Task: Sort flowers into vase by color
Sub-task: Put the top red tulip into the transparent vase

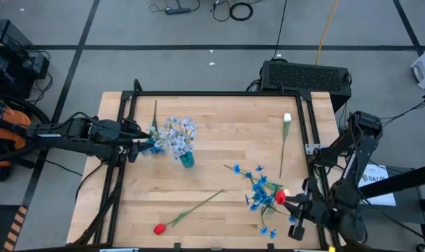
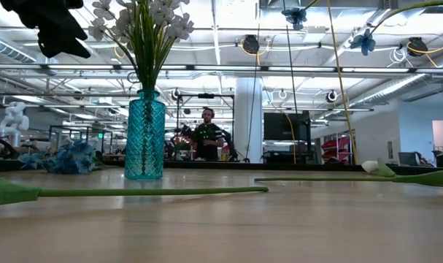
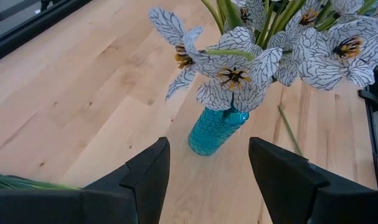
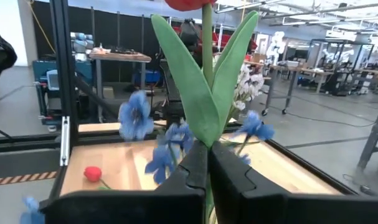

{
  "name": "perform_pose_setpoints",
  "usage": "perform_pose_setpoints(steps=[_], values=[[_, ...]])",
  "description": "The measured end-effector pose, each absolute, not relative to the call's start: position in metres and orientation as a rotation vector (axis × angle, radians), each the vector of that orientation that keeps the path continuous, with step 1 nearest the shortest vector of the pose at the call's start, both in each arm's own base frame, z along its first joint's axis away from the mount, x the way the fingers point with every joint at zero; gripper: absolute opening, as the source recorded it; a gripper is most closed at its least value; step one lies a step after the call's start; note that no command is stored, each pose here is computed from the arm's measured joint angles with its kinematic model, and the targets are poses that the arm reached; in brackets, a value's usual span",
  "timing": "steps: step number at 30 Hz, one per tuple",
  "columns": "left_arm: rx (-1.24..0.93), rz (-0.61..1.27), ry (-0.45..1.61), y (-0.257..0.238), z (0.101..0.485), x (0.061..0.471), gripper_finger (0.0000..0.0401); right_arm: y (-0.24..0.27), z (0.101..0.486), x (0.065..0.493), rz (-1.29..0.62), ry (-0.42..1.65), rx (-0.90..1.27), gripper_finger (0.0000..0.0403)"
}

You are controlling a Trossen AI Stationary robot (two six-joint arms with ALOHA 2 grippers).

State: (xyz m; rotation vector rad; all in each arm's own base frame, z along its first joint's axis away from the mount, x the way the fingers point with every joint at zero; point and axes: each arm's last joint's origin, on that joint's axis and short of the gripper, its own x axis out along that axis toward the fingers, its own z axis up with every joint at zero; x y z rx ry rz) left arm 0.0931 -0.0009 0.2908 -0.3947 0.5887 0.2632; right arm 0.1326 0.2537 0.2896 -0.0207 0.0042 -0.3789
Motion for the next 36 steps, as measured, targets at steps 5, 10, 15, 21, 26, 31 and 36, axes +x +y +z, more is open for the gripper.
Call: perform_pose_setpoints(steps=[5, 10, 15, 21, 26, 31, 36], values=[[-0.395, 0.263, 0.589, -0.001, 0.291, 0.093, 0.0223, 0.256, 0.269, 0.133, -0.379, -0.002, 0.015, 0.0], [-0.395, 0.263, 0.589, -0.001, 0.291, 0.093, 0.0223, 0.258, 0.251, 0.134, -0.379, -0.007, 0.04, 0.0], [-0.395, 0.263, 0.589, -0.001, 0.291, 0.093, 0.0223, 0.258, 0.233, 0.134, -0.379, -0.013, 0.07, 0.0], [-0.395, 0.262, 0.589, -0.001, 0.291, 0.093, 0.0223, 0.253, 0.215, 0.132, -0.379, -0.021, 0.116, 0.0], [-0.395, 0.263, 0.59, -0.001, 0.291, 0.093, 0.0223, 0.248, 0.211, 0.13, -0.375, -0.023, 0.15, 0.0], [-0.395, 0.262, 0.589, -0.001, 0.291, 0.093, 0.0223, 0.248, 0.213, 0.128, -0.349, 0.018, 0.137, 0.0011], [-0.394, 0.263, 0.59, -0.001, 0.291, 0.093, 0.0223, 0.241, 0.229, 0.125, -0.273, 0.124, 0.245, 0.0048]])
